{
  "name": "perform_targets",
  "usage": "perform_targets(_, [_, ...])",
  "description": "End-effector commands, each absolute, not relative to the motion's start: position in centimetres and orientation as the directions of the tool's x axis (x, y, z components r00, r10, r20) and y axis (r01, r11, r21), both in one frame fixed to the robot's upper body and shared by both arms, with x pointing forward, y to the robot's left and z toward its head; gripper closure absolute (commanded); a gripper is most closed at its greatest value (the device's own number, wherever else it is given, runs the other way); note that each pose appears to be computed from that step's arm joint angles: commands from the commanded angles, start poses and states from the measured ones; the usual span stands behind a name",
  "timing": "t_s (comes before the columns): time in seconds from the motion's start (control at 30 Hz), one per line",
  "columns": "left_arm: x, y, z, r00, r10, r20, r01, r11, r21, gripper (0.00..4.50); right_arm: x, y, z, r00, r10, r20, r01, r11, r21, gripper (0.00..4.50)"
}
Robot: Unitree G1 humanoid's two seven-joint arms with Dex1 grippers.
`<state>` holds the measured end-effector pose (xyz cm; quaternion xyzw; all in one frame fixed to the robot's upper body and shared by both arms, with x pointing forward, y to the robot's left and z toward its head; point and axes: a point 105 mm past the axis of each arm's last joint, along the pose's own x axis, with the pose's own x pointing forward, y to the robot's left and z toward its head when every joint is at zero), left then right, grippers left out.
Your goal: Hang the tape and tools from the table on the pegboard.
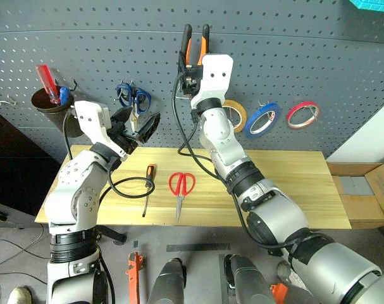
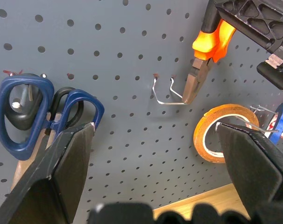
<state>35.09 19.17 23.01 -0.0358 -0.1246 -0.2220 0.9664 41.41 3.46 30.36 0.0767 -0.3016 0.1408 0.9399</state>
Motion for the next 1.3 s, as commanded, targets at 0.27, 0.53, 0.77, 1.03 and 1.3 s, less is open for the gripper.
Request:
perform_targets(0.27, [33.9, 20.9, 26.2, 0.858, -0.381, 0.344, 0.391, 0.919, 0.045, 0.0, 38.7, 10.0, 32.5, 0.759, 0.29, 0.583, -0.458, 0.874, 0.162, 1.79])
perform_targets(0.53, [33.5, 20.6, 26.8, 0.851, -0.383, 0.36, 0.391, 0.919, 0.053, 0.0, 38.3, 10.7, 32.7, 0.752, 0.302, 0.587, -0.477, 0.863, 0.168, 1.79])
perform_targets(0.77, [33.6, 21.0, 27.3, 0.849, -0.383, 0.363, 0.389, 0.919, 0.059, 0.0, 38.9, 10.1, 33.2, 0.776, 0.272, 0.569, -0.463, 0.859, 0.22, 1.79])
perform_targets(1.03, [33.4, 21.4, 27.2, 0.855, -0.374, 0.36, 0.378, 0.924, 0.062, 0.0, 38.5, 10.9, 33.4, 0.772, 0.286, 0.567, -0.487, 0.84, 0.24, 1.79])
perform_targets(1.3, [33.1, 21.8, 27.3, 0.859, -0.366, 0.357, 0.368, 0.928, 0.066, 0.0, 39.1, 11.1, 28.3, 0.82, 0.317, 0.476, -0.448, 0.874, 0.19, 1.79])
